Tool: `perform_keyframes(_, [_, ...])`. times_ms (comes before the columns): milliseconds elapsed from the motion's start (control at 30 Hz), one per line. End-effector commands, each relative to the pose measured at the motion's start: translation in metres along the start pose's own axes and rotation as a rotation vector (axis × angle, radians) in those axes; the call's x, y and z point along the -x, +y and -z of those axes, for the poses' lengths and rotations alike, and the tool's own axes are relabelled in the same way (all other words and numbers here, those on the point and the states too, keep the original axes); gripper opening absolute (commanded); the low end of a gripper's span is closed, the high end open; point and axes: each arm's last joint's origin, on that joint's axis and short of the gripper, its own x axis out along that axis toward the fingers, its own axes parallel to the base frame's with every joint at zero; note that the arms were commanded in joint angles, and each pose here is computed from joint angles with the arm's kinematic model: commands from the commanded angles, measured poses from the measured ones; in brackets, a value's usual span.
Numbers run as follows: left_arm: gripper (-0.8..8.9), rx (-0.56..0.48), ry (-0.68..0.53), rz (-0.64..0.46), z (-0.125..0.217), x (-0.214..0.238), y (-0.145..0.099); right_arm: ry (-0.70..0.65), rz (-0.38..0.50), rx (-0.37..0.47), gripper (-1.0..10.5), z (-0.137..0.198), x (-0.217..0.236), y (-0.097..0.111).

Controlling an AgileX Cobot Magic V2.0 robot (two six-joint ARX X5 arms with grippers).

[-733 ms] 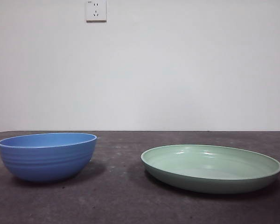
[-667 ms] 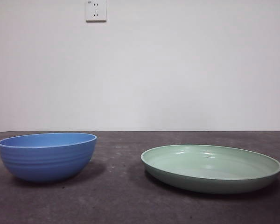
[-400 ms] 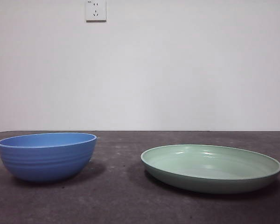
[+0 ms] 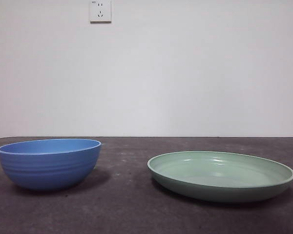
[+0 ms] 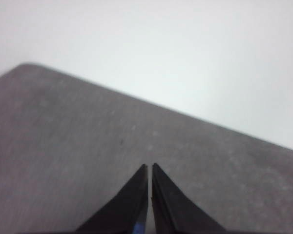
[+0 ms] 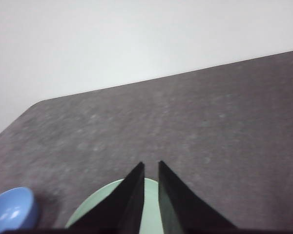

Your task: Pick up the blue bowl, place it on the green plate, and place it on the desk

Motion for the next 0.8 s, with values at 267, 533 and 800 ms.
perform_keyframes(267, [0.19,-0.017,0.164,0.177,-0.056,-0.017,-0.026,0.127,-0.179,-0.037,0.4,-0.030,-0.011,0.012])
perform_keyframes(533, [0.19,0.030,0.451,0.375,-0.061,-0.056,-0.032,0.262,-0.317,-0.092,0.4,-0.047,-0.027,0.016])
perform_keyframes(800, [0.19,0.013,0.650,0.411,-0.039,-0.094,-0.022,0.468,-0.347,-0.161,0.4,-0.038,-0.049,0.007])
